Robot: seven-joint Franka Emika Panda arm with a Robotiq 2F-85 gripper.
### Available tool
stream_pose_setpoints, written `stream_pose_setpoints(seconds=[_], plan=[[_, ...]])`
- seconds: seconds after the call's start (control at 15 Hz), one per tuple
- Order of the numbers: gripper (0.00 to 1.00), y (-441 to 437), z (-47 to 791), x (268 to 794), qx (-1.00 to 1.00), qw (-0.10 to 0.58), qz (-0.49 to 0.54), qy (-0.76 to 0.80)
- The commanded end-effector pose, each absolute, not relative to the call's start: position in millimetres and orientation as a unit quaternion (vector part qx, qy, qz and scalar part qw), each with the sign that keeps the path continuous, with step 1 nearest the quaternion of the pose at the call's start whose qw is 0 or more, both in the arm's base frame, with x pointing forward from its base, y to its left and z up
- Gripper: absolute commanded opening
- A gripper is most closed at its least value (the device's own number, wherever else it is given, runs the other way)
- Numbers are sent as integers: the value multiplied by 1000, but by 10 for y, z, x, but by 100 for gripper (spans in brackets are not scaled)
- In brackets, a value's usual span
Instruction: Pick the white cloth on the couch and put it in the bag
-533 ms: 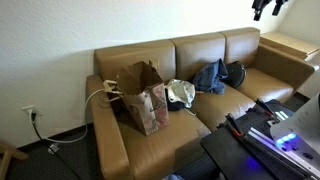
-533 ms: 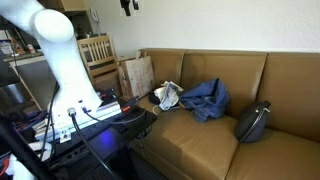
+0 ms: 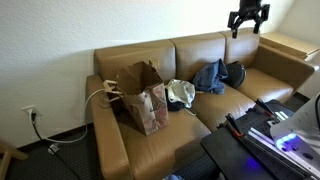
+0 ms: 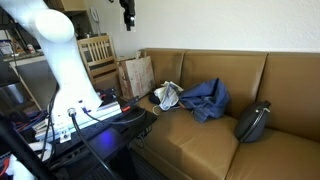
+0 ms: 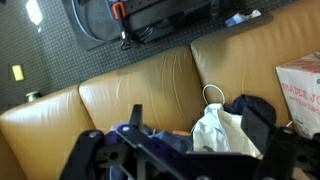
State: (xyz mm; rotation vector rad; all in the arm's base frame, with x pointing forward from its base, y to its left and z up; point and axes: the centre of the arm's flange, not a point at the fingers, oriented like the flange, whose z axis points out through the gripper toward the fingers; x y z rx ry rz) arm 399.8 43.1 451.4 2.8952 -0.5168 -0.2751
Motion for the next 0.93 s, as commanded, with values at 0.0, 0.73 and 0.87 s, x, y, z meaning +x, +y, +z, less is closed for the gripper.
stream_pose_setpoints(seconds=[0.0,0.73,0.87], plan=[[100,880,3804,4522,954,74,-162,-242],[100,1183,3277,4772,935,39,-177,-306],[100,1424,2980,5182,933,-23,-164,-321]])
